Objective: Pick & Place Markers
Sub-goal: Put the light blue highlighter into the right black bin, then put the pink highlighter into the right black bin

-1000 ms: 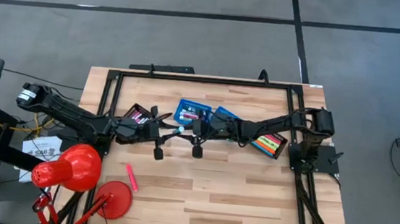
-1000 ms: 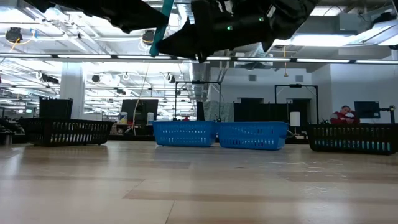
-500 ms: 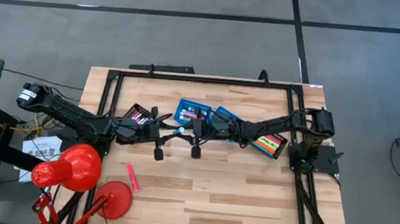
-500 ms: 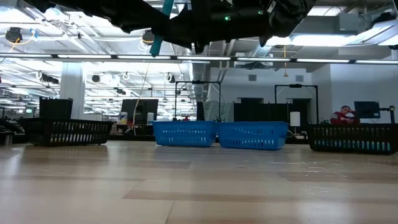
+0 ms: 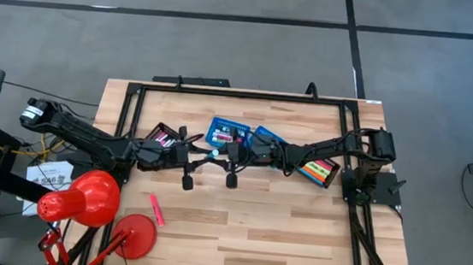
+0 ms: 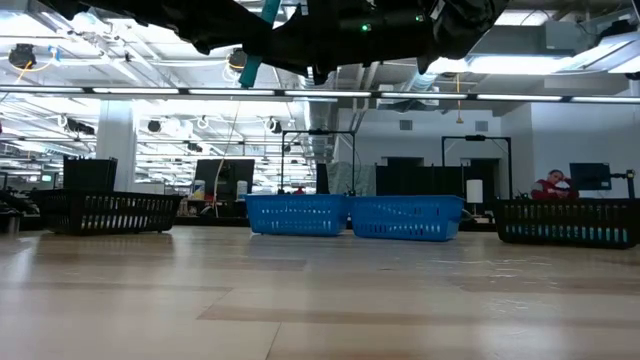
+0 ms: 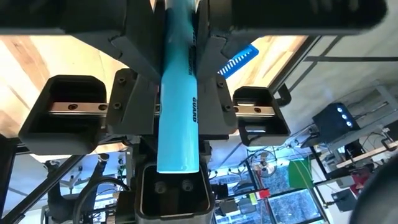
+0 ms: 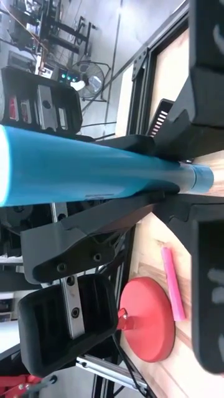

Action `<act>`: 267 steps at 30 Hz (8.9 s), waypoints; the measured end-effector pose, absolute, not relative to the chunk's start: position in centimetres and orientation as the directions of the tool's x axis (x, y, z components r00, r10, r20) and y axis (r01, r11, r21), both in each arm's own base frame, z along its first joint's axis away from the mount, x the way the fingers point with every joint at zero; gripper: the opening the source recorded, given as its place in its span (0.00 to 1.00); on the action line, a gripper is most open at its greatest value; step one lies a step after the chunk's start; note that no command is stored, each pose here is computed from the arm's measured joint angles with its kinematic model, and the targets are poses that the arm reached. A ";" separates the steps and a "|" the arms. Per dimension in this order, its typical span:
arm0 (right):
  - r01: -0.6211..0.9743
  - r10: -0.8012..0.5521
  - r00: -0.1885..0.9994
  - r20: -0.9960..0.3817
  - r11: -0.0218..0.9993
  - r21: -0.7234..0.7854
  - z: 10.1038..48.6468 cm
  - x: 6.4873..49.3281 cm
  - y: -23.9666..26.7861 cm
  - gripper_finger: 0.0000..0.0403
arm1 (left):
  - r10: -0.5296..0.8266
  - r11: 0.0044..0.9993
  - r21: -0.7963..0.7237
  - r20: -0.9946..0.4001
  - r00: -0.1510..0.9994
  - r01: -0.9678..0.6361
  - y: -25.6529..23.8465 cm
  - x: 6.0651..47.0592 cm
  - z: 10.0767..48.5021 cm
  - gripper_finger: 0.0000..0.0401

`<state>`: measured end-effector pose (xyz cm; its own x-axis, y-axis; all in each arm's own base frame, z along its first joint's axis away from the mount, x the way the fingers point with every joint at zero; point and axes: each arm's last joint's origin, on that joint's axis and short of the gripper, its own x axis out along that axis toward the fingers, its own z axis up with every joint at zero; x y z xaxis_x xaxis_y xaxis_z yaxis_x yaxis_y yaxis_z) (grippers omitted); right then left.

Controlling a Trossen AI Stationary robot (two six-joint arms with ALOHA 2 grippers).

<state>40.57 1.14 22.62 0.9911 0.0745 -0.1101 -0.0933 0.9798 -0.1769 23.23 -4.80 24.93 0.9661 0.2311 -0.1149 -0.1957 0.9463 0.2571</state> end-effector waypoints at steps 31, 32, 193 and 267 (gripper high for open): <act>0.713 -0.473 0.082 -0.877 0.643 -0.280 24.5 21.1 -0.2 0.17 | 0.310 0.942 0.176 -0.142 0.940 -0.284 -3.5 23.1 23.9 0.35; 0.728 -0.457 0.026 -0.889 0.618 -0.297 24.0 20.4 -0.2 0.17 | 0.310 0.942 0.176 -0.142 0.940 -0.284 -3.5 23.1 23.9 0.35; -0.015 0.022 0.999 0.040 0.985 -0.174 23.5 37.1 1.6 0.29 | 0.219 0.959 0.218 -0.157 0.963 -0.182 -3.8 25.0 22.1 0.18; 0.815 -0.430 -0.001 -0.903 0.523 -0.250 23.2 18.7 -0.2 0.18 | 0.210 0.966 0.185 -0.146 0.967 -0.182 -4.2 24.7 22.5 0.33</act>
<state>18.75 -0.22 23.18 -0.0009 -0.4303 -0.9027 0.8150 0.5228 -0.2500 24.71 -4.20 22.47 0.9668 0.2101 -0.1455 -0.1819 0.9657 0.1854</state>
